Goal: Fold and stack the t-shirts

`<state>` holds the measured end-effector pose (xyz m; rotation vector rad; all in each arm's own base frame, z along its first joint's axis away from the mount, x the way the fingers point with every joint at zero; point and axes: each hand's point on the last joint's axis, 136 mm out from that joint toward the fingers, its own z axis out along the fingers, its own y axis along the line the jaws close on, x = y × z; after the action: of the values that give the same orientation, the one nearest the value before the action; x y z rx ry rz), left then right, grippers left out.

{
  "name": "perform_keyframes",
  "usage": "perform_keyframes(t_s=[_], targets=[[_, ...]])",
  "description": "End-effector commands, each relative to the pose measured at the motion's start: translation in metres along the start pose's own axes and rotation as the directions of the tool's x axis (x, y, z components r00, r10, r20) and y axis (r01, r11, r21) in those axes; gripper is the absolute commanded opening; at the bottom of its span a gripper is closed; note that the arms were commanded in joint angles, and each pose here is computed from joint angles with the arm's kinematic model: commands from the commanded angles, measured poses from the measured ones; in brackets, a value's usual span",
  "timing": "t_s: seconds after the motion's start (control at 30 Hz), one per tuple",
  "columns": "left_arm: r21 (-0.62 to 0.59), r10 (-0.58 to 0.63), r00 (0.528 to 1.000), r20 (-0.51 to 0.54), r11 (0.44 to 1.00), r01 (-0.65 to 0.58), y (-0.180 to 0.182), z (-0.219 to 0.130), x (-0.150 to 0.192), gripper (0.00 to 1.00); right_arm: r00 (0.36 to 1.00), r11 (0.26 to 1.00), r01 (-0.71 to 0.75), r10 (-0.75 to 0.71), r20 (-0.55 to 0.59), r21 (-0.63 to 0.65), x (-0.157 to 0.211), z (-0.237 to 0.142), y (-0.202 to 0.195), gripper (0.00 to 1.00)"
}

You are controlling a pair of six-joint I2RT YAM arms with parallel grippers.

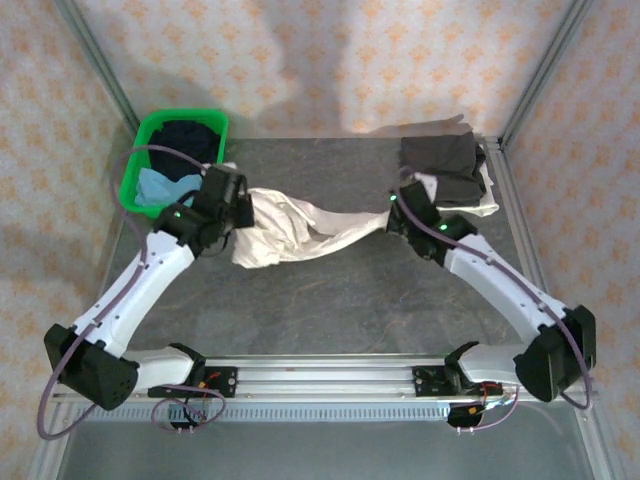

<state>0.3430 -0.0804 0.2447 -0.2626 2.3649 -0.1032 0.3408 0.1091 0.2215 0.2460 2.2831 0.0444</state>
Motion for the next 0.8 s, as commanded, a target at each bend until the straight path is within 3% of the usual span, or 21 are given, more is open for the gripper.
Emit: perform_keyframes(t_s=[0.0, 0.03, 0.07, 0.13, 0.3, 0.4, 0.53, 0.63, 0.77], targets=[[0.004, -0.04, 0.993, -0.108, 0.999, 0.04, 0.011, 0.044, -0.008, 0.17, 1.0, 0.995, 0.027, -0.029, 0.01, 0.095, -0.019, 0.018, -0.015, 0.0], [-0.01, -0.072, 0.989, -0.132, 0.997, 0.072, 0.019, 0.06, -0.013, 0.38, 1.0, 0.994, 0.029, -0.029, 0.001, 0.103, -0.022, 0.026, -0.015, 0.0], [-0.047, -0.107, 0.982, -0.157, 0.994, 0.101, 0.03, 0.075, -0.017, 0.5, 1.0, 0.994, 0.028, -0.026, -0.018, 0.106, -0.023, 0.035, -0.014, 0.0], [-0.11, -0.115, 0.973, -0.199, 0.989, 0.094, 0.043, 0.093, -0.018, 0.62, 0.997, 0.993, 0.042, -0.035, -0.067, 0.113, -0.018, 0.047, -0.011, 0.0], [-0.147, -0.057, 0.983, -0.175, 0.989, 0.031, 0.042, 0.086, -0.006, 0.72, 0.986, 0.998, 0.04, -0.033, -0.164, 0.04, 0.021, 0.054, -0.007, 0.0], [-0.141, 0.078, 0.981, -0.18, 0.984, -0.105, 0.017, 0.071, 0.013, 0.72, 0.977, 1.0, 0.014, -0.014, -0.211, -0.003, 0.05, 0.048, -0.011, 0.0], [-0.059, 0.258, 0.935, -0.245, 0.958, -0.28, -0.029, 0.08, 0.065, 0.71, 0.971, 1.0, -0.02, 0.018, -0.238, -0.003, 0.078, 0.04, -0.025, 0.0], [-0.042, 0.282, 0.909, -0.308, 0.95, -0.309, -0.033, 0.103, 0.095, 0.68, 0.971, 0.999, -0.033, 0.031, -0.239, -0.004, 0.086, 0.035, -0.03, 0.0], [-0.094, 0.309, 0.879, -0.364, 0.926, -0.365, -0.029, 0.134, 0.105, 0.53, 0.972, 1.0, -0.021, 0.026, -0.233, 0.022, 0.091, 0.036, -0.038, 0.0]])
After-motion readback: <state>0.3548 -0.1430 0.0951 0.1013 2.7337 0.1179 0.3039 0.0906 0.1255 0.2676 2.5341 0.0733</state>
